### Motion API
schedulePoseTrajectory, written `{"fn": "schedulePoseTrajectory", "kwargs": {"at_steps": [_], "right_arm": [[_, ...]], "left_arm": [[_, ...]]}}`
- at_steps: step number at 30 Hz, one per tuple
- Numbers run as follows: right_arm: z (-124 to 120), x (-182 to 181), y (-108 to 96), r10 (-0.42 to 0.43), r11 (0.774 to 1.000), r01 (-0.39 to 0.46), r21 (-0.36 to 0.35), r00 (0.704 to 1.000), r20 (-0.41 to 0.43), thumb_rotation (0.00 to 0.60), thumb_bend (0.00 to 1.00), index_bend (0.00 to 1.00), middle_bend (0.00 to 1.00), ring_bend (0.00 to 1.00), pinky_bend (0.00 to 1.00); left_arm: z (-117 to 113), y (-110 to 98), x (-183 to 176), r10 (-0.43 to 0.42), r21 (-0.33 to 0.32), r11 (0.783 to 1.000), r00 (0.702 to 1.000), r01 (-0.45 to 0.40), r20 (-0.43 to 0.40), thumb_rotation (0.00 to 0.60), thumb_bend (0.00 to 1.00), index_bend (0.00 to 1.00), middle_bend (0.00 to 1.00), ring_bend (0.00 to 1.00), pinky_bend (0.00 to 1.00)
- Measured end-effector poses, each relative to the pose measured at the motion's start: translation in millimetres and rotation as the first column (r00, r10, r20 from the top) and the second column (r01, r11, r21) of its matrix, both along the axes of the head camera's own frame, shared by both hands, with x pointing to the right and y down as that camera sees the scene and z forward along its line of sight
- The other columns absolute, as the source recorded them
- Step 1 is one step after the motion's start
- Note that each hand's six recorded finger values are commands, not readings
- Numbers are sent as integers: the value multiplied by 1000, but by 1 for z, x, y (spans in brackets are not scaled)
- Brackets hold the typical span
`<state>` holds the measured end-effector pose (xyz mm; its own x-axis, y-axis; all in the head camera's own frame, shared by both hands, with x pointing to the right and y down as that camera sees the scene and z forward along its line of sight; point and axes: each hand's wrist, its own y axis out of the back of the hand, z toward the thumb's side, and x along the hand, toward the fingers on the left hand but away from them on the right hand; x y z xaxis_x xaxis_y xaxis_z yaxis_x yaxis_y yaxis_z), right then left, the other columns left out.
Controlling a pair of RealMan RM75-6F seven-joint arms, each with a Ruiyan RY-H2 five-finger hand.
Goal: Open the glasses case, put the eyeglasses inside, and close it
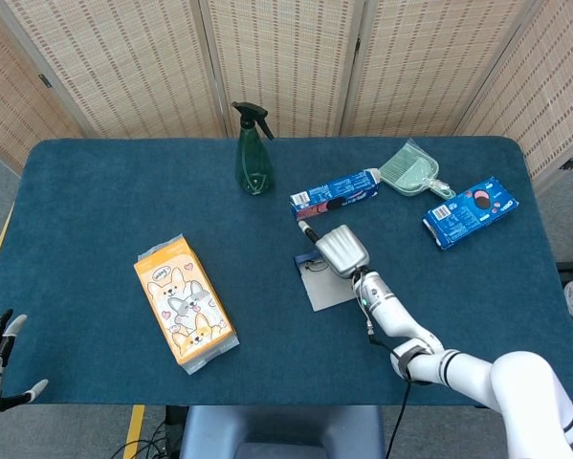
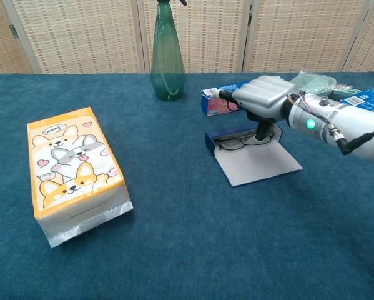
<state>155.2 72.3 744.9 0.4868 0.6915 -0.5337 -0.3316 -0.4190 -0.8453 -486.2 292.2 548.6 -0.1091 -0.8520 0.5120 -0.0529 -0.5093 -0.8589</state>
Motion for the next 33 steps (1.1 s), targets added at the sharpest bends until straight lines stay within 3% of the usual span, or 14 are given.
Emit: {"fn": "schedulePoseTrajectory", "kwargs": {"at_steps": [7, 14, 21, 33], "right_arm": [[-25, 32, 31, -7, 1000, 8, -21, 997, 76, 600, 207, 95, 1000, 1000, 898], [-26, 71, 55, 31, 999, -28, -45, 998, 59, 600, 193, 137, 1000, 1000, 898], [-10, 90, 63, 47, 998, -47, -43, 999, 12, 600, 187, 137, 1000, 1000, 897], [8, 91, 66, 58, 997, -57, -59, 998, 13, 600, 186, 137, 1000, 1000, 897]], "left_arm": [[-1, -3, 2, 10, 7, 1000, 1000, -10, -1, 600, 129, 0, 0, 0, 158], [1, -5, 8, 25, 4, 1000, 1000, -25, -10, 600, 129, 0, 0, 0, 158], [2, -6, 11, 33, 1, 999, 999, -33, -14, 600, 129, 0, 0, 0, 158], [2, -5, 10, 28, -5, 1000, 1000, -28, -8, 600, 129, 0, 0, 0, 158]]}}
